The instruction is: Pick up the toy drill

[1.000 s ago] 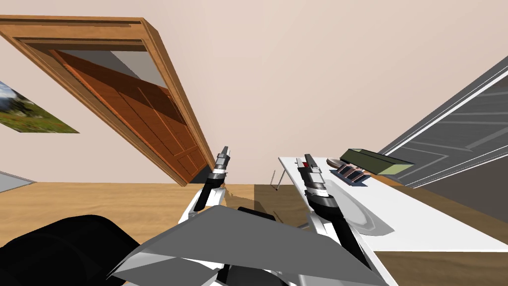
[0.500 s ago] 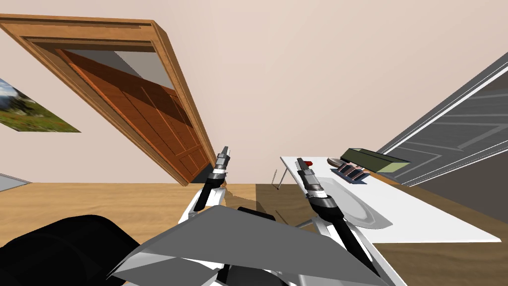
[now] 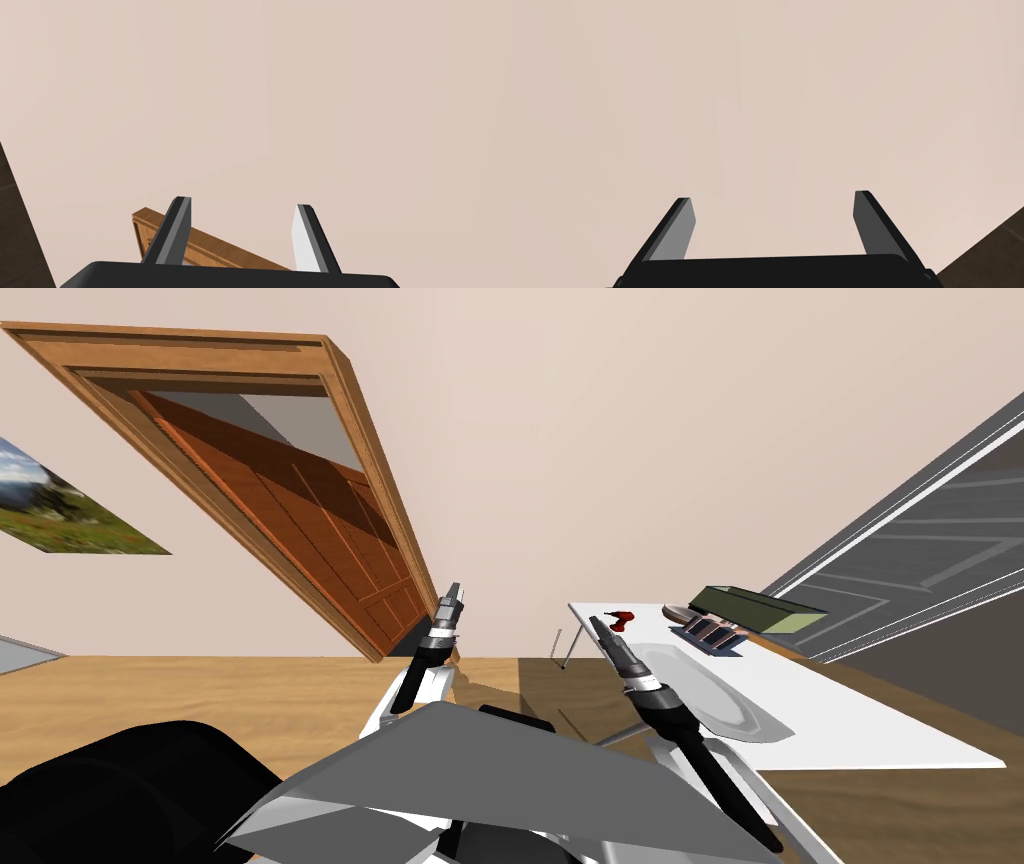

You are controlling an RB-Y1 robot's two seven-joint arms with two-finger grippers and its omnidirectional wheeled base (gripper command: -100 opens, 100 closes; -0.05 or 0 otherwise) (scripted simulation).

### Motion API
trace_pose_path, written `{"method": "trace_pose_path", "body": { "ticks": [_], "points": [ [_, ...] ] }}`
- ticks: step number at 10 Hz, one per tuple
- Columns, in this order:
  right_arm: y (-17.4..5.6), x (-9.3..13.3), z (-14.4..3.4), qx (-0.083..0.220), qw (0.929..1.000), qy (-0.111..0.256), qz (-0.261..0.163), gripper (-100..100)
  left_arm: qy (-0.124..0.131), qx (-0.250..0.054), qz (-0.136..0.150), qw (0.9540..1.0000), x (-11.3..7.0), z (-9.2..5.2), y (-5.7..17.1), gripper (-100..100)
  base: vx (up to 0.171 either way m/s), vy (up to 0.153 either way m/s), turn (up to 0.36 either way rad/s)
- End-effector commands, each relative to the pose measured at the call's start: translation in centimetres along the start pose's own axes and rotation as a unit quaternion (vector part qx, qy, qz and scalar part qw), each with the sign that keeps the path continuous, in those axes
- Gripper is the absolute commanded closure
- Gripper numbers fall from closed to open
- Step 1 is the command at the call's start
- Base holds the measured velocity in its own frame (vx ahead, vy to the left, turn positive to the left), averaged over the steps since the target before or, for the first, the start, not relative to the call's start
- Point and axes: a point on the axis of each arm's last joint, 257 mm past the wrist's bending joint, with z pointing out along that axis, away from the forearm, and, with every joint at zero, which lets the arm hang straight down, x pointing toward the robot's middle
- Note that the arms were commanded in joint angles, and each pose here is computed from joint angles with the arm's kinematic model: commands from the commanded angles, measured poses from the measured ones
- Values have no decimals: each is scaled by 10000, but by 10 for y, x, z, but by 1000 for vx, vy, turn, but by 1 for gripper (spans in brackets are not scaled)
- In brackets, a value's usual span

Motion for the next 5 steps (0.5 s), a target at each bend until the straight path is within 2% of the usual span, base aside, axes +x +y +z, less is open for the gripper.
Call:
{"method": "trace_pose_path", "body": {
  "ticks": [1, 3, 4, 5],
  "points": [
    [-8, 4, -2, 39, 9994, 188, -294, -100, 0, 0, 0, 10000, 0, 0, 0, 0, -16, 54, -4],
    [-36, 14, -14, 218, 9919, 623, -1088, -100, 0, 0, 0, 10000, 0, 0, 0, 0, -7, 47, 10],
    [-36, 14, -14, 190, 9909, 690, -1143, -100, 0, 0, 0, 10000, 0, 0, 0, 0, -6, 45, 5],
    [-51, 17, -21, 265, 9830, 925, -1564, -100, 0, 0, 0, 10000, 0, 0, 0, 0, -9, 46, 13]
  ]
}}
